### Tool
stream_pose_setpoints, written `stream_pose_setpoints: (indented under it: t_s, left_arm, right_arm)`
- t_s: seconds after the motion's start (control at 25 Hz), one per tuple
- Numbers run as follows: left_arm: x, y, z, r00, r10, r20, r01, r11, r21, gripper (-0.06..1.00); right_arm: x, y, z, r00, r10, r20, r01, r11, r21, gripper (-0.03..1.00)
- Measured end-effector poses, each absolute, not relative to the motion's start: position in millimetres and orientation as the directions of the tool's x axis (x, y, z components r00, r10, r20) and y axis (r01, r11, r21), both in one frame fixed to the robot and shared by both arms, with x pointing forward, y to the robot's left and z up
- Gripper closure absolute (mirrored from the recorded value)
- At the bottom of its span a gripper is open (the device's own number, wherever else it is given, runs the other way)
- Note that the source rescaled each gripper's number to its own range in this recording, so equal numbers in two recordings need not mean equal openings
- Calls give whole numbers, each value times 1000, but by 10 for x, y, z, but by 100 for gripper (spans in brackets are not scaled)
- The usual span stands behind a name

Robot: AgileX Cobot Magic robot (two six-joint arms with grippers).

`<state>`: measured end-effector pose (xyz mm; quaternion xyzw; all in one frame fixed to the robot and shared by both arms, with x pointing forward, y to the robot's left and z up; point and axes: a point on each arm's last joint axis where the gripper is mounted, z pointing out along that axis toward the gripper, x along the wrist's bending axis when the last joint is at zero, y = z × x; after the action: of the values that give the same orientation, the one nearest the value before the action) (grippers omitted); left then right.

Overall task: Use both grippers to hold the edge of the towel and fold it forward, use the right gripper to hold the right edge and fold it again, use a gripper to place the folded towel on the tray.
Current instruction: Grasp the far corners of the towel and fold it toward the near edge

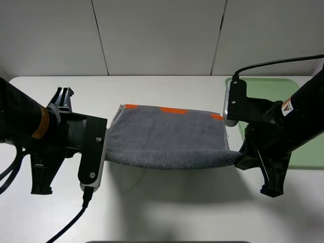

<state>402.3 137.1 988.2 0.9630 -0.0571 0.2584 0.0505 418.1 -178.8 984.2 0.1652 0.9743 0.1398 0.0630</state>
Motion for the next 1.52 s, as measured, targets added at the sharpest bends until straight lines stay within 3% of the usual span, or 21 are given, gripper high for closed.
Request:
stream_pose_setpoints:
  t_s: [0.28,0.64,1.52]
  left_arm:
    - [3958,1429,9992,866,-22,499,-96,-988,122,94]
    - [3764,1326,9980,883,-68,465,-131,-986,105,94]
    - [3703,1298,9976,892,-11,451,-76,-989,127,94]
  right_arm:
    - [4101,-1833,9961,-926,367,-84,326,894,309,97]
    - [3999,-1883,10030,-924,379,-50,350,891,289,97]
    - [3965,-1900,10045,-920,391,-32,368,888,278,97]
